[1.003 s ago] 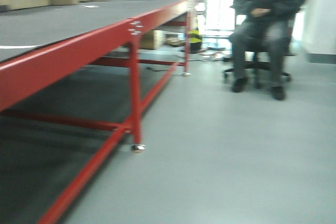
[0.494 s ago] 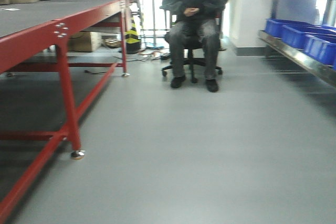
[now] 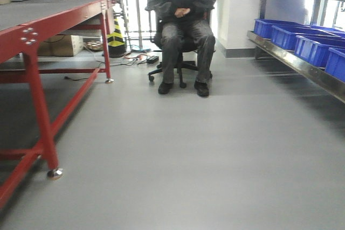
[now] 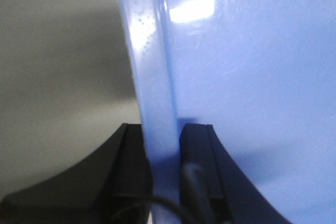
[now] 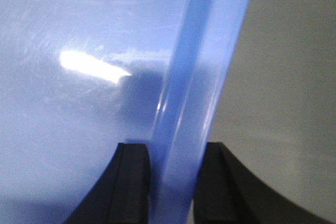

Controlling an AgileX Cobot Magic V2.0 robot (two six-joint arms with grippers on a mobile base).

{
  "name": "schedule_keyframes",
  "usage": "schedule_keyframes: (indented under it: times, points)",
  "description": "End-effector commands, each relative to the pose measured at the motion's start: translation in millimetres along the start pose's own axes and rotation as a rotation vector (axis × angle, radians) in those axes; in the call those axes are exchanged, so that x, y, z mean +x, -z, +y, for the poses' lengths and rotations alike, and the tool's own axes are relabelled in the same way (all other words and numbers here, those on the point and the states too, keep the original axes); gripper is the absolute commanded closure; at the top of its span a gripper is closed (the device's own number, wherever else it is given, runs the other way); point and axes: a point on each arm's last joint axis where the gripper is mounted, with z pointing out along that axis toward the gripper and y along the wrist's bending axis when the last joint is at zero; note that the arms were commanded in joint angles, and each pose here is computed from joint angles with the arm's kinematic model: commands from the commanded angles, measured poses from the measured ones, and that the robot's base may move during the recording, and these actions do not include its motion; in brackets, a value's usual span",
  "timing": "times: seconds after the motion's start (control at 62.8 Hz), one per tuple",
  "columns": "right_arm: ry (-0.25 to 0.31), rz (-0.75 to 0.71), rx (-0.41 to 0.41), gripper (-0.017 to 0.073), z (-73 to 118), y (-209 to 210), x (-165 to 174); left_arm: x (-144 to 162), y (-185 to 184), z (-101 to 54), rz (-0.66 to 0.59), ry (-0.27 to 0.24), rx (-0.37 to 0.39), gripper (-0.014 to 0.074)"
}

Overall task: Grab blue tray and place on right shelf
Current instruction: 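Carry the tray with both grippers while driving to the shelving rack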

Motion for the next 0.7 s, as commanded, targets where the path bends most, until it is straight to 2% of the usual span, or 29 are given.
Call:
schedule_keyframes:
  times: [0.0,0.255,0.685]
  points:
    - [0.008,0.027,-0.096,0.0536,7.7,14.2,4.2,14.2,18.4,-25.3,0.08,-0.027,0.214,0.0642]
    - [0.008,0.027,-0.096,0.0536,7.7,14.2,4.2,15.7,19.9,-30.8,0.099,-0.011,0.276,0.0642]
    - [0.008,0.021,-0.098,0.0536,7.9,14.2,3.8,15.7,19.9,-30.8,0.099,-0.011,0.276,0.0642]
